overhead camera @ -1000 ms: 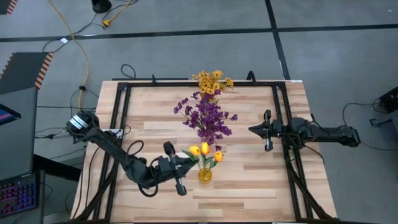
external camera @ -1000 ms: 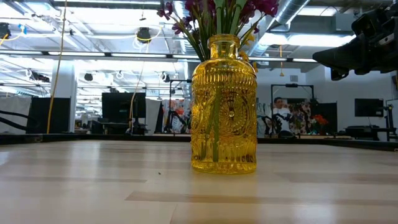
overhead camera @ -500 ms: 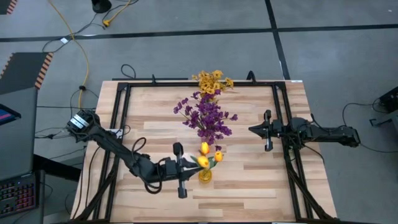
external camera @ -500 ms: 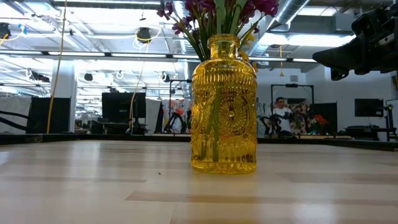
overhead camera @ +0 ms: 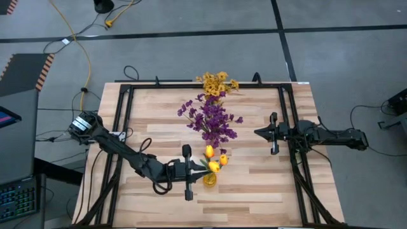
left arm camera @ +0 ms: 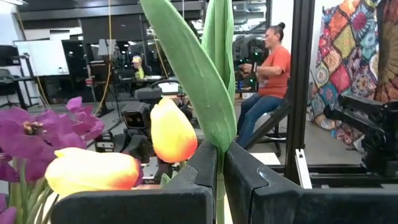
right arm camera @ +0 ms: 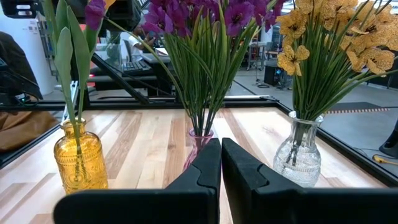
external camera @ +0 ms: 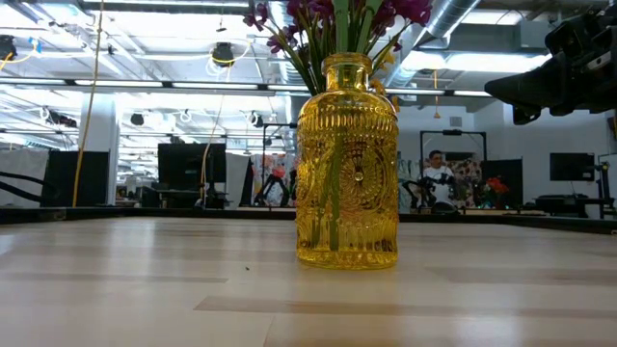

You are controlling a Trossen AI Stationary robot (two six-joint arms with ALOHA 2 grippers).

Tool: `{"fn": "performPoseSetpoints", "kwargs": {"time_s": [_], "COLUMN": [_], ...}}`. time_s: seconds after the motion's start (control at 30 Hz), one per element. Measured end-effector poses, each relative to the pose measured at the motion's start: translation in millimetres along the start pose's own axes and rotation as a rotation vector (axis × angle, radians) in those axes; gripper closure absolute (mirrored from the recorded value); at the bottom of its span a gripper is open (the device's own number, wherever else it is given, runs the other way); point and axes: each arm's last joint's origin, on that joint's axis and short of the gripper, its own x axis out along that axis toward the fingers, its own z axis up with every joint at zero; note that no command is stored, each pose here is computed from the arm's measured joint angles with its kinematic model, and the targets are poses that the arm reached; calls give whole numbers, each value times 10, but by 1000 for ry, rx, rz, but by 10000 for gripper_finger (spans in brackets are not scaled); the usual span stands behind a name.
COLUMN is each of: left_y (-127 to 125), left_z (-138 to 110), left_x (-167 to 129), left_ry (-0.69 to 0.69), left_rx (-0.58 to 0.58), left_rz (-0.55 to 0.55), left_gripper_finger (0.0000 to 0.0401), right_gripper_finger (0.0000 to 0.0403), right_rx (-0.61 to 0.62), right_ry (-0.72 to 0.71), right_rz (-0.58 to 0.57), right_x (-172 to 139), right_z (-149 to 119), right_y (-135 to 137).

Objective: Sort flowers into vase by color
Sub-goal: Put the yellow tulip into the yellow vase

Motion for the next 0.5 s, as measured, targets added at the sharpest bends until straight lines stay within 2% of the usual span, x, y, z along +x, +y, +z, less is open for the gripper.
{"fn": "performPoseSetpoints", "kwargs": {"time_s": [0.5], "left_y": [15], "left_z": [-70], "left_x": [16], "left_ry": [59], "left_rx": [17], "left_rz": [-24], "left_gripper_finger": [401], "right_gripper_finger": [360], "right_rx": [0], "right_ry": [0], "right_rz": [0], "right_x": [0], "right_z": [-1], "right_y": [0]}}
